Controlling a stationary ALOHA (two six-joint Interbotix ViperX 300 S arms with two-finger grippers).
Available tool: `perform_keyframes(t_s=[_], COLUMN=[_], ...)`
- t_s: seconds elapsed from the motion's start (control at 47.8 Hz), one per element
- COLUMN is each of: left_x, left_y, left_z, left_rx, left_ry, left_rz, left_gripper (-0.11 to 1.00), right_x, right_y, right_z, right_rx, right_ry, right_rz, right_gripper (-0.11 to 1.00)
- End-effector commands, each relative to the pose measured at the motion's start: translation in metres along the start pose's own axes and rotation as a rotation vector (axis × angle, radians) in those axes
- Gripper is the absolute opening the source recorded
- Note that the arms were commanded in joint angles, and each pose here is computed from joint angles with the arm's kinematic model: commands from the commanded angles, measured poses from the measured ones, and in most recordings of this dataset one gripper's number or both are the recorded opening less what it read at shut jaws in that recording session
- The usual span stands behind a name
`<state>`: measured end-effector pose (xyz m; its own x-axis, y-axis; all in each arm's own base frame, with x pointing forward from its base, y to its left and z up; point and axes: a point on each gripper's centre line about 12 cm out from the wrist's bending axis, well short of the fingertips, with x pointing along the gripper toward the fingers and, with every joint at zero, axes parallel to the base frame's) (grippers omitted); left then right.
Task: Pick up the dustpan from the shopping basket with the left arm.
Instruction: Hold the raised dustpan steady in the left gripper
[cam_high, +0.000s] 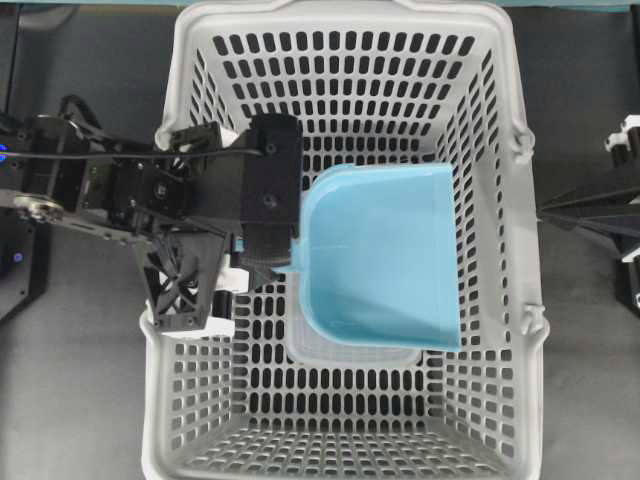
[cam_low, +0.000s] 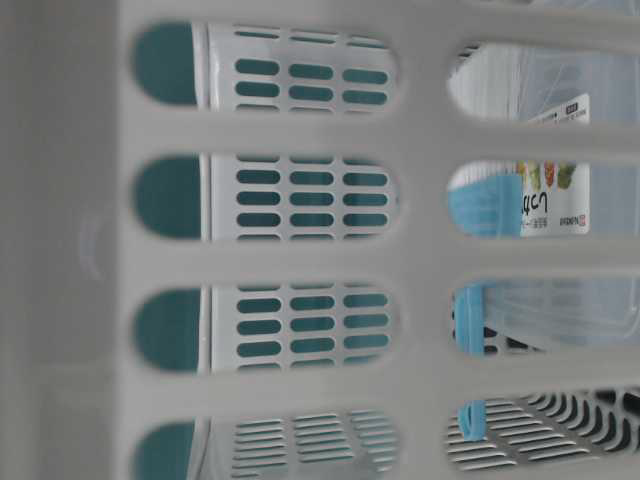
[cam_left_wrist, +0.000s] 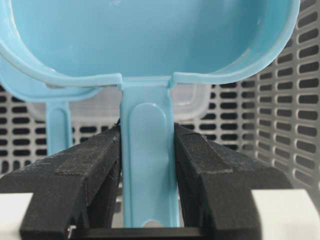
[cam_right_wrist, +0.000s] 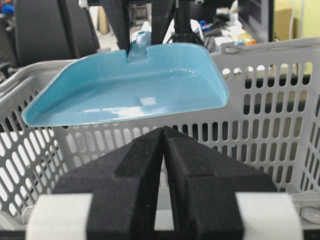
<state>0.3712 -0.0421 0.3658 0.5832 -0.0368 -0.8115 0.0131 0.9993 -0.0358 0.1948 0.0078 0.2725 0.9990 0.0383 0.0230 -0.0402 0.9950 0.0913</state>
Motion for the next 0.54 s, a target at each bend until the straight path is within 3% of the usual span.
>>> perform_keyframes(t_s=[0.0, 0.523], left_x=[-0.0090, -0.0047], left_y=[-0.0011, 0.0000], left_z=[0.0054, 0.0045], left_rx=[0.005, 0.002], left_ry=[-0.031, -0.020], left_rz=[-0.003, 0.000], left_gripper=[0.30, 0.30], right_x=[0.0011, 0.0013], right_y=[0.0005, 0.0017], right_z=[0.0032, 0.0028], right_rx=[0.005, 0.005], right_ry=[-0.011, -0.009], right_rz=[0.002, 0.008], right_gripper=[-0.01, -0.01])
